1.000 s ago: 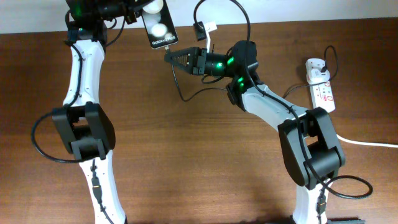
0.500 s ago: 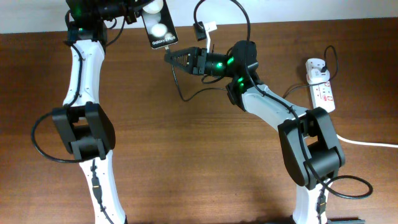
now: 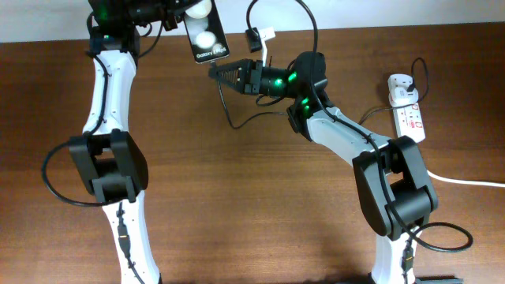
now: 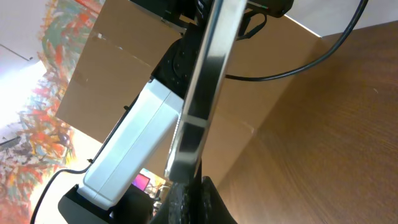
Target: Plug charger to phone and switch on socket
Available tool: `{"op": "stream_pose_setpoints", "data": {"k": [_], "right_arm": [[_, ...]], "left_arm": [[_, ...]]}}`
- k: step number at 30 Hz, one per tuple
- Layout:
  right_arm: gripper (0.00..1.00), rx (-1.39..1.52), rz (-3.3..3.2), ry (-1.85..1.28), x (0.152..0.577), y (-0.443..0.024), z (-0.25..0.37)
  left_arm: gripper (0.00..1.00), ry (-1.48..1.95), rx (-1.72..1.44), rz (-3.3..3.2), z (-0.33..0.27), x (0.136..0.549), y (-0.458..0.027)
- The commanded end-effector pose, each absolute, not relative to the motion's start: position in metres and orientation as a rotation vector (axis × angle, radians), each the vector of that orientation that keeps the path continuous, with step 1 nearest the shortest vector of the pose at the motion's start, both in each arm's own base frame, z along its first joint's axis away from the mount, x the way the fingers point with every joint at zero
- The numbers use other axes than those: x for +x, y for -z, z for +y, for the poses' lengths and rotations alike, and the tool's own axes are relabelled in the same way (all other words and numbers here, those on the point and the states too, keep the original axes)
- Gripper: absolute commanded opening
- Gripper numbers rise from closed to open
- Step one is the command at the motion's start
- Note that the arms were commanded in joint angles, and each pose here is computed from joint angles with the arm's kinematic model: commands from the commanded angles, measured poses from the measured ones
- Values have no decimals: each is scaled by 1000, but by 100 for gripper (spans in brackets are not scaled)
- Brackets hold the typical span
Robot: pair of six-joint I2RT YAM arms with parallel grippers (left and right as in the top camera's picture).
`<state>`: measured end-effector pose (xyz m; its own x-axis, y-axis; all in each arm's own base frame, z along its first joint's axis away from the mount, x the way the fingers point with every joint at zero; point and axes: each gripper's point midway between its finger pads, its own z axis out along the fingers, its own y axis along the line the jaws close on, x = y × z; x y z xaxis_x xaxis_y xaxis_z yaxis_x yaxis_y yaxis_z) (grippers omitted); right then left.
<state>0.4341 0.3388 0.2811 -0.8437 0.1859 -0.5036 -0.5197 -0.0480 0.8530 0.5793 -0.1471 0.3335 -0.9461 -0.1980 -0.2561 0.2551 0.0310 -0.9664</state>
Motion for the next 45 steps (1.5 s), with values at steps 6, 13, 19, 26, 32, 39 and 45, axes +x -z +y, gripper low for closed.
{"op": "stream_pose_setpoints", "data": {"k": [6, 13, 19, 26, 32, 39, 45], "right_arm": [[4, -346, 1732, -1926, 439, -286, 335], [4, -346, 1732, -1926, 439, -286, 335], [4, -346, 1732, -1926, 439, -286, 335], [4, -346, 1732, -1926, 439, -286, 335], [4, -346, 1732, -1926, 439, -286, 335], [4, -346, 1733, -1926, 439, -286, 335], [4, -345, 1733, -1926, 439, -286, 335]], "left_arm": [[0, 1927, 98, 1949, -127, 578, -351], [0, 1923, 90, 1944, -128, 579, -351], [0, 1931, 102, 1948, -135, 578, -351], [0, 1936, 107, 1950, -139, 577, -351], [0, 1946, 93, 1956, -141, 577, -351], [0, 1950, 65, 1956, -140, 579, -352], [0, 1957, 46, 1959, -140, 580, -352]]}}
